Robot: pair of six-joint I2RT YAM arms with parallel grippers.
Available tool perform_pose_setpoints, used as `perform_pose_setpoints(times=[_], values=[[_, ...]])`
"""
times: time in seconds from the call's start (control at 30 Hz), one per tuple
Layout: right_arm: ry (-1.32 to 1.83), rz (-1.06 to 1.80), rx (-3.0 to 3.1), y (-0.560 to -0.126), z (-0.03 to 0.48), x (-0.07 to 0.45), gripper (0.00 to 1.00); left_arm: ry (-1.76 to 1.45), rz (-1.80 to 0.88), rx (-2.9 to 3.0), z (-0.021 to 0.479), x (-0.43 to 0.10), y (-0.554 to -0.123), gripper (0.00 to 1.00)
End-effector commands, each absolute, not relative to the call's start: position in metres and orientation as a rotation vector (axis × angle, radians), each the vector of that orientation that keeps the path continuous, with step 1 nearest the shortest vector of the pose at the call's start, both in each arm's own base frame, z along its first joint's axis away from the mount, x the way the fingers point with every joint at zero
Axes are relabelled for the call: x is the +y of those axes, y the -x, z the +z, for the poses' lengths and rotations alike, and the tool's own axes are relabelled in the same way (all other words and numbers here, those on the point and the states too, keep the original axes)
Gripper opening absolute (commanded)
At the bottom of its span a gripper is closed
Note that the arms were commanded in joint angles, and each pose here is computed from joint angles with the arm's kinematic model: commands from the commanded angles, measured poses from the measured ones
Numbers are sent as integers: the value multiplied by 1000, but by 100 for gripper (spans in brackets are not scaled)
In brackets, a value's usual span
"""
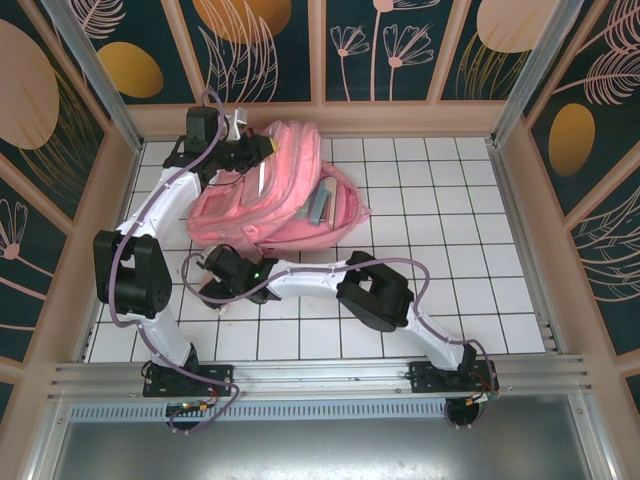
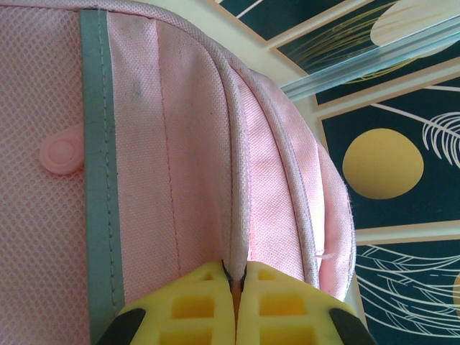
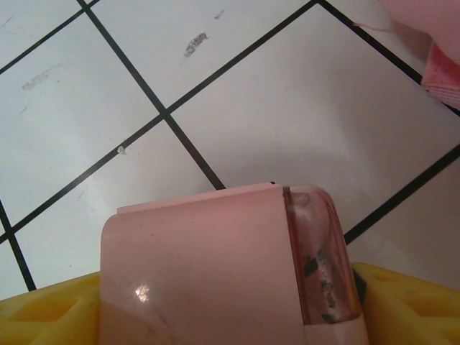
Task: Pack the student bag
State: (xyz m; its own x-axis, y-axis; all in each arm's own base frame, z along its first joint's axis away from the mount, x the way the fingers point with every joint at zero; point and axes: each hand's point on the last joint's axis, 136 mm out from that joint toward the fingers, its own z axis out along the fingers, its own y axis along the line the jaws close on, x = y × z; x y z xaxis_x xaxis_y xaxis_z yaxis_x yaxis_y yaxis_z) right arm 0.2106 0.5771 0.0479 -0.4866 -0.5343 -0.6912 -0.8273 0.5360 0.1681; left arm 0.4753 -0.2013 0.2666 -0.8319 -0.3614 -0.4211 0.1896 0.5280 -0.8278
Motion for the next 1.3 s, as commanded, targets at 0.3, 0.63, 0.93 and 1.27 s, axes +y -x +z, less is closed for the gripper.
perform_pose_setpoints(times=[0.3, 0.63, 0.93, 1.27], values=[[788, 639, 2210, -243, 124, 489, 68, 40, -1306, 2068, 316, -199, -471, 0], [539, 479, 2235, -295, 143, 369, 69, 26, -1328, 2002, 346, -198, -462, 0], [501, 388, 2178, -366, 149, 331, 69, 16, -1356, 2008, 343, -199, -451, 0], [609, 451, 2107, -399, 147, 393, 71, 12, -1396, 2001, 345, -202, -448, 0]])
